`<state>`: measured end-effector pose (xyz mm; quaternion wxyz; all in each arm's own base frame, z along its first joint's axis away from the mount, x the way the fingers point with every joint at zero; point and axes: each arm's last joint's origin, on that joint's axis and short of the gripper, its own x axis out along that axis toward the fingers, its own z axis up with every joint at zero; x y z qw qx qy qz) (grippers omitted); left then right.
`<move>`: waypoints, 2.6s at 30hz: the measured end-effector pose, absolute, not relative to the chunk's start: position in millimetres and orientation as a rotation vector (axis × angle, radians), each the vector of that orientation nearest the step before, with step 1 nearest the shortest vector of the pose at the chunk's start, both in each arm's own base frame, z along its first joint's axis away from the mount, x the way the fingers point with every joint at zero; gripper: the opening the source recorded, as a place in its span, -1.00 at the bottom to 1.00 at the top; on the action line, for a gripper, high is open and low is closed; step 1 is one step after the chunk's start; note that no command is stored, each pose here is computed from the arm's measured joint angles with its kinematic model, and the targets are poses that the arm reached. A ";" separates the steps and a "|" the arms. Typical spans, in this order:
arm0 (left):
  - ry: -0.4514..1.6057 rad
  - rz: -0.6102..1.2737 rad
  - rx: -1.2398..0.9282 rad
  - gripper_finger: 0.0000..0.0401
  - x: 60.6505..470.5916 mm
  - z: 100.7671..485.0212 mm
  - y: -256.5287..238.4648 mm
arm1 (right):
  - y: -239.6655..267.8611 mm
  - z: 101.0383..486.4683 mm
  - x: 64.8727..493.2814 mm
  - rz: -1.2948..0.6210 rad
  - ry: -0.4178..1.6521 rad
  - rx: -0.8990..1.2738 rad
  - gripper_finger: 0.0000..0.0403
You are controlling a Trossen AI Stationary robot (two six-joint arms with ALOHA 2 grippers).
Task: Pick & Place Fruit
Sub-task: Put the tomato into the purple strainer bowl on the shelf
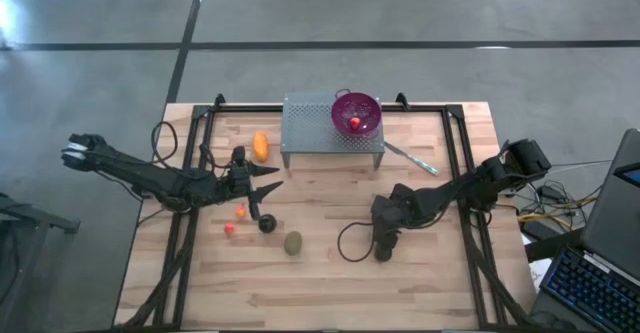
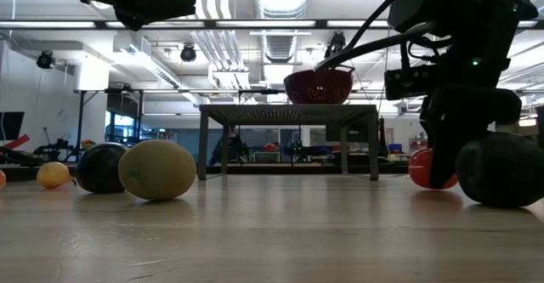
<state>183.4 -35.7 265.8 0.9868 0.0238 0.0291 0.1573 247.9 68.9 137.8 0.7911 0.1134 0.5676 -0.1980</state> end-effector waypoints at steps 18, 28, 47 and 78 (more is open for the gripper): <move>0.059 0.316 0.048 -0.16 183.4 265.8 -35.6 | 68.8 137.8 247.8 -0.426 1.222 0.244 0.38; 0.059 0.316 0.048 -0.16 183.4 265.8 -35.7 | 69.0 137.9 247.8 -0.425 1.222 0.243 0.26; 0.059 0.316 0.048 -0.16 183.4 265.7 -35.6 | 70.7 153.0 252.7 -0.371 1.185 0.230 0.26; 0.059 0.316 0.048 -0.16 183.4 265.7 -35.7 | 44.7 304.0 309.0 -0.260 0.929 0.012 0.28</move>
